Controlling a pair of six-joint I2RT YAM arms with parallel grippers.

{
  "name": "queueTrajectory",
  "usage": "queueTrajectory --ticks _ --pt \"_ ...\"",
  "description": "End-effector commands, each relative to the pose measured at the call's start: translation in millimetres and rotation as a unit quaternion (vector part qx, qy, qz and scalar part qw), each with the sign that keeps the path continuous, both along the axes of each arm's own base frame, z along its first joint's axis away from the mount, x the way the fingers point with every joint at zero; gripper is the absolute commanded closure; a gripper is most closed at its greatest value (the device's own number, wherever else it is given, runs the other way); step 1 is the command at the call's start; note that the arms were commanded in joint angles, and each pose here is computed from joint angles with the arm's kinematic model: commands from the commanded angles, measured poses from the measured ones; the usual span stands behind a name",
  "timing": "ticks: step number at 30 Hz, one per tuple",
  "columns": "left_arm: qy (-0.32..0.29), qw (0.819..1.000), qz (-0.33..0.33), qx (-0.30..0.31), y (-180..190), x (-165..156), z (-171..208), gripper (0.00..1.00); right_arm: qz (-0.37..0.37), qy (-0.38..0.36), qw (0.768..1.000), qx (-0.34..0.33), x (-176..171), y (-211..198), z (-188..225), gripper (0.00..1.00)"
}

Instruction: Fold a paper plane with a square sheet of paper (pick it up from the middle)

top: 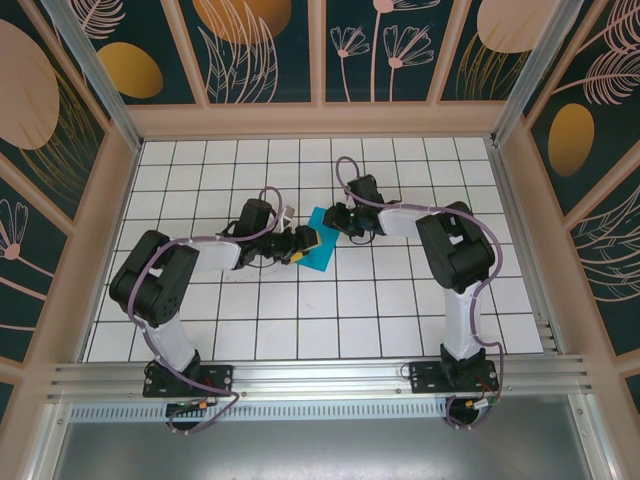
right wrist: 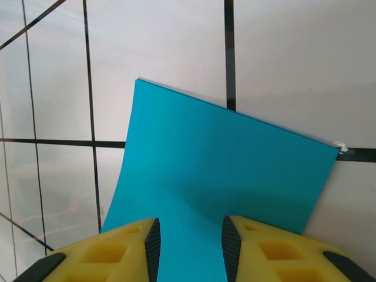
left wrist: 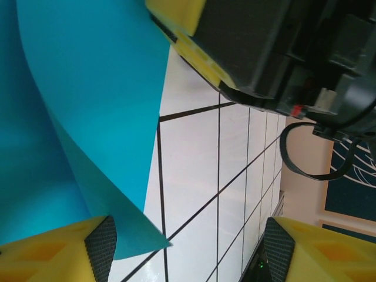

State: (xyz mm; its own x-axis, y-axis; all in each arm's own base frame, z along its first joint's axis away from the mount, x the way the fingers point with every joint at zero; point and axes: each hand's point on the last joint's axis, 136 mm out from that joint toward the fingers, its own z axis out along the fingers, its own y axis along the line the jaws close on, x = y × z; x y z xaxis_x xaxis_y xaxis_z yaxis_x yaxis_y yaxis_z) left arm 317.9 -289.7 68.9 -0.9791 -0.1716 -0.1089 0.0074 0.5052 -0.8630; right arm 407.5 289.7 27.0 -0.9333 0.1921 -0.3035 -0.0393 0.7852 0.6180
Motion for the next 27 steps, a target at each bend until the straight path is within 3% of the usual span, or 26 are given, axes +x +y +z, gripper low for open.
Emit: queueTrajectory --ticks 1,5,14,20,27 --pt "-0.013 1.000 -0.003 -0.019 -7.7 9.3 6.7 0.30 0.025 0.073 0.997 -0.009 -36.0 -15.5 -26.5 0.63" --pt "-0.015 1.000 -0.002 -0.025 -10.7 14.3 5.1 0.29 0.044 0.068 0.994 0.071 -34.5 -6.2 6.0 0.68" --pt "-0.008 1.000 0.004 -0.016 -10.5 17.5 -4.8 0.25 0.079 0.043 0.990 0.111 -49.8 -5.0 36.9 0.66" --pt "-0.004 1.000 0.009 -0.005 -7.6 17.3 -9.2 0.32 0.121 0.042 0.984 0.122 -70.8 4.0 36.8 0.66" --pt "-0.009 1.000 0.015 0.010 -3.1 17.1 -10.5 0.51 0.152 0.046 0.979 0.128 -76.4 23.2 32.7 0.68"
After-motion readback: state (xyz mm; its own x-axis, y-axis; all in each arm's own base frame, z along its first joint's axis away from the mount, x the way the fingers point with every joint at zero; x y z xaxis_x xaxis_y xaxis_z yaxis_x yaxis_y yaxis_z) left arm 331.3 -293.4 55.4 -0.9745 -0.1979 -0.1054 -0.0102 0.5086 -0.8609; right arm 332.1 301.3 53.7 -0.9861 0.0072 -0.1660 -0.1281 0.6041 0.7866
